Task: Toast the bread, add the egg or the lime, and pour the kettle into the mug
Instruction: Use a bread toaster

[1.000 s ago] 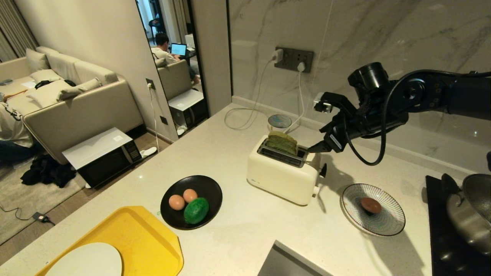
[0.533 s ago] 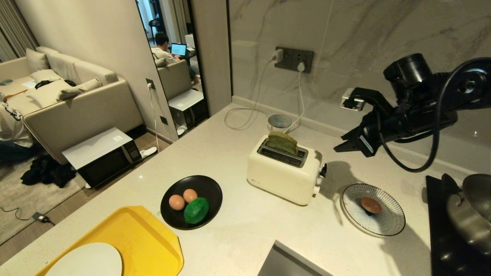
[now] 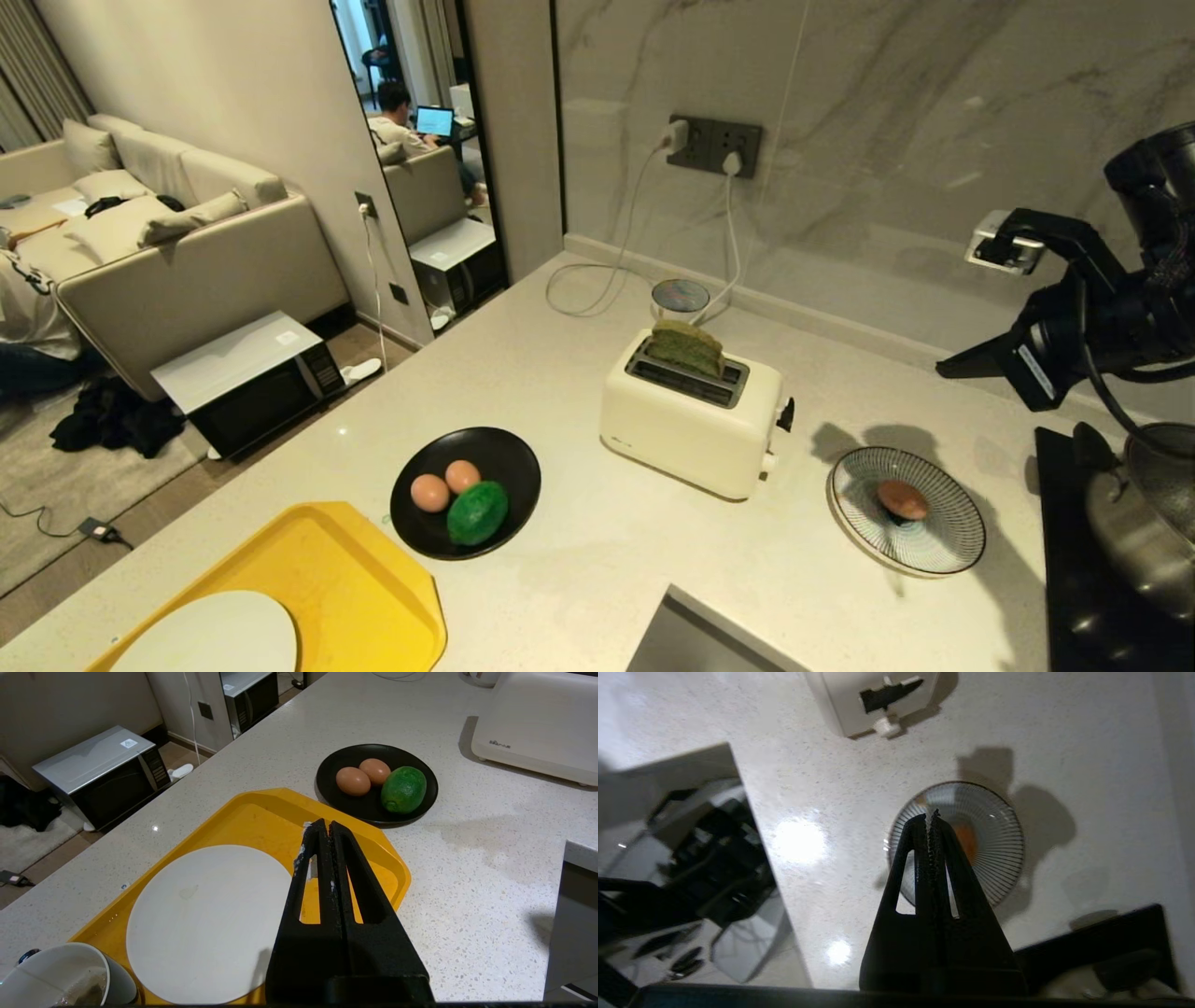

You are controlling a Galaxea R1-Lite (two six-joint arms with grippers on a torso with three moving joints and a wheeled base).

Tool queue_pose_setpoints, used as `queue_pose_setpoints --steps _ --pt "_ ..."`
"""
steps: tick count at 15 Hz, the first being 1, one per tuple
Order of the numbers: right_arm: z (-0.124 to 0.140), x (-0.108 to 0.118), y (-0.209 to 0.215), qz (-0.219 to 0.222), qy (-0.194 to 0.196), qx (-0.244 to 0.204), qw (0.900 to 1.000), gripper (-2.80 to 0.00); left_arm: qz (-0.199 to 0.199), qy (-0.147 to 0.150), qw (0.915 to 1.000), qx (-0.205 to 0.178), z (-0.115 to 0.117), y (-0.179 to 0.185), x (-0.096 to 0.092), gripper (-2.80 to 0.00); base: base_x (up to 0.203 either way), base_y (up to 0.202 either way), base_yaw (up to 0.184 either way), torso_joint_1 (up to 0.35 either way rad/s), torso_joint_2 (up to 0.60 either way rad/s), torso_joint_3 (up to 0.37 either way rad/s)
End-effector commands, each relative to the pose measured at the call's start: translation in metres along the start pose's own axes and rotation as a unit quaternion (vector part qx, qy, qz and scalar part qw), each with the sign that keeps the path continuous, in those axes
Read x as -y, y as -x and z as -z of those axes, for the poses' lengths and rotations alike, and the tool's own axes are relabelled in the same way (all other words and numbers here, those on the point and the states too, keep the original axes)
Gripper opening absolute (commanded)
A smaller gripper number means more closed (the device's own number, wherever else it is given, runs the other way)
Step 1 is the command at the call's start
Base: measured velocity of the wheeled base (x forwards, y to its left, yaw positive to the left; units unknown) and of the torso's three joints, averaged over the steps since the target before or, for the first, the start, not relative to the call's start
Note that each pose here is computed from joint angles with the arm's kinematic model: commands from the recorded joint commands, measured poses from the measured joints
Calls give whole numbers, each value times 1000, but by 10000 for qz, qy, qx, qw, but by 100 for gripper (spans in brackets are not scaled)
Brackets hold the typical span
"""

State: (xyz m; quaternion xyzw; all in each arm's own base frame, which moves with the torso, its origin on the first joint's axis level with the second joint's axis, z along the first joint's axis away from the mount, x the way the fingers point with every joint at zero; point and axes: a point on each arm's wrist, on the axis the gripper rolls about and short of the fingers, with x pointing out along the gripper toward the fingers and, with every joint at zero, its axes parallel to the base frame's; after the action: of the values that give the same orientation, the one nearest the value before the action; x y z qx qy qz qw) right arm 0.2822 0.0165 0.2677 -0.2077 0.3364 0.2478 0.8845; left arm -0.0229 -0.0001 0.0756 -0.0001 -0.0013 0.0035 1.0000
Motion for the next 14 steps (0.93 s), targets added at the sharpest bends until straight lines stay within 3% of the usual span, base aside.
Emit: queue_pose_setpoints --steps 1,3,8,14 --pt "9 -4 -6 -437 -337 33 9985 -280 -3 5 10000 3 0 0 0 -280 0 0 0 0 0 0" --pt "24 -5 -24 -526 -452 68 9976 -280 -3 1 10000 3 0 0 0 -280 0 0 0 0 0 0" --pt "62 -10 -79 -512 -41 1349 9895 -280 -3 -1 10000 3 0 0 0 -280 0 0 0 0 0 0" --pt "44 -2 -104 -515 253 1741 9831 -280 -3 7 10000 3 0 0 0 -280 0 0 0 0 0 0"
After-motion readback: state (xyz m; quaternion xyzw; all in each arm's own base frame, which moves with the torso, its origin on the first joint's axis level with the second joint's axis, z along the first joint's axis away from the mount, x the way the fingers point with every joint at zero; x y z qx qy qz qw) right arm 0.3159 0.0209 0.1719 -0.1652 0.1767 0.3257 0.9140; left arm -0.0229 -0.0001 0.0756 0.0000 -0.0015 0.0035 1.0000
